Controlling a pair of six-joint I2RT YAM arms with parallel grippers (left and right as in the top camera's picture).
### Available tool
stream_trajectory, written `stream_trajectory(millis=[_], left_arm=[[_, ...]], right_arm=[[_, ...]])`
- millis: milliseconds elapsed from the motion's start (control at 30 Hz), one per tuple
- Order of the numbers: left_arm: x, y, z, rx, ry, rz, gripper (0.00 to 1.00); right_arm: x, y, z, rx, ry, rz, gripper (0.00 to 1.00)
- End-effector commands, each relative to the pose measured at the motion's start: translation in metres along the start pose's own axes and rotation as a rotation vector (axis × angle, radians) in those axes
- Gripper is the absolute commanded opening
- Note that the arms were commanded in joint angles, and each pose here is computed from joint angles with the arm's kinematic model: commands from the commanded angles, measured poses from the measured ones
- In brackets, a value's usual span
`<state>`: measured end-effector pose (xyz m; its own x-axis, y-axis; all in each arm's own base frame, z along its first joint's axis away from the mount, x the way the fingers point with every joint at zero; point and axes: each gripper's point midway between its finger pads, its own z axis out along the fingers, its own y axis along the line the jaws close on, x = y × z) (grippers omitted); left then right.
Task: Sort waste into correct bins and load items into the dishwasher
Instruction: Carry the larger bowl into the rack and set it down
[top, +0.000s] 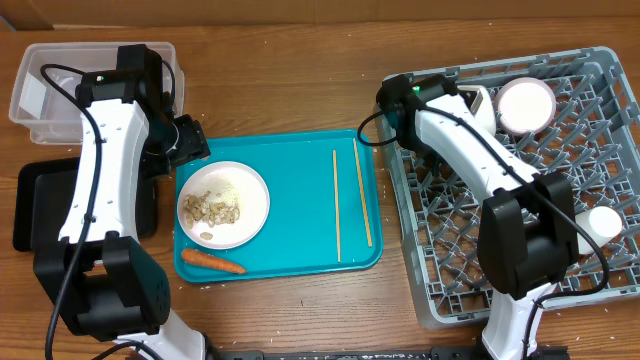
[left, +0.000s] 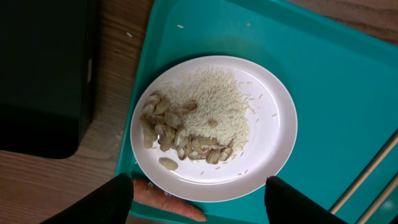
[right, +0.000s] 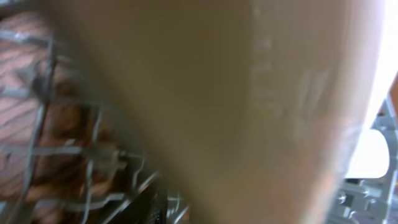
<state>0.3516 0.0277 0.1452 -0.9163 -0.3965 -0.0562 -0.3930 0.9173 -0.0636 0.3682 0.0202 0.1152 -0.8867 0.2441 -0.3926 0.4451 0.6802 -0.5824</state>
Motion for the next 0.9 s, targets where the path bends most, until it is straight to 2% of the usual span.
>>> stream_trajectory(millis=[0,100,300,400,500,633,700,733,800,833,867], left_arm=[[-0.003,-0.001,-0.014,0.005,-0.048,0.005,0.7],[-0.003,-0.001,-0.014,0.005,-0.047,0.005,0.7],[-0.003,-0.001,-0.014,0.005,-0.048,0.005,0.7],[-0.003,-0.001,-0.014,0.005,-0.047,0.005,0.7],[-0.003,0.0,-0.014,0.005,-0.046,0.005,0.7],[-0.001,0.0,-0.014,0.002,-0.039,0.005,0.7],[0.0,0.0,-0.014,0.001,-0.035,0.005,0.71],[0.0,0.001,-0.014,0.0,-0.033,0.005,0.71],[0.001,0.001,-0.014,0.0,-0.032,0.005,0.72],[0.001,0.001,-0.014,0.0,-0.032,0.005,0.73],[0.001,0.001,-0.014,0.0,-0.032,0.005,0.73]], right_arm=[[0.022,0.012,0.005,-0.08,0.131,-0.02,0.37],[0.031,0.017,0.001,-0.113,0.174,-0.029,0.4],[0.024,0.017,-0.025,-0.176,0.11,-0.045,0.44],[0.015,0.011,-0.042,-0.222,0.075,-0.011,0.5],[0.001,-0.001,-0.066,-0.304,0.042,0.052,0.61],[-0.022,-0.015,-0.1,-0.442,-0.012,0.101,0.81],[-0.042,-0.019,-0.13,-0.598,-0.068,0.079,0.97],[-0.05,-0.016,-0.144,-0.691,-0.093,0.036,1.0],[-0.051,0.003,-0.195,-1.029,-0.134,-0.179,1.0],[-0.045,0.009,-0.212,-1.151,-0.107,-0.217,0.91],[-0.042,0.011,-0.215,-1.176,-0.094,-0.225,0.9]])
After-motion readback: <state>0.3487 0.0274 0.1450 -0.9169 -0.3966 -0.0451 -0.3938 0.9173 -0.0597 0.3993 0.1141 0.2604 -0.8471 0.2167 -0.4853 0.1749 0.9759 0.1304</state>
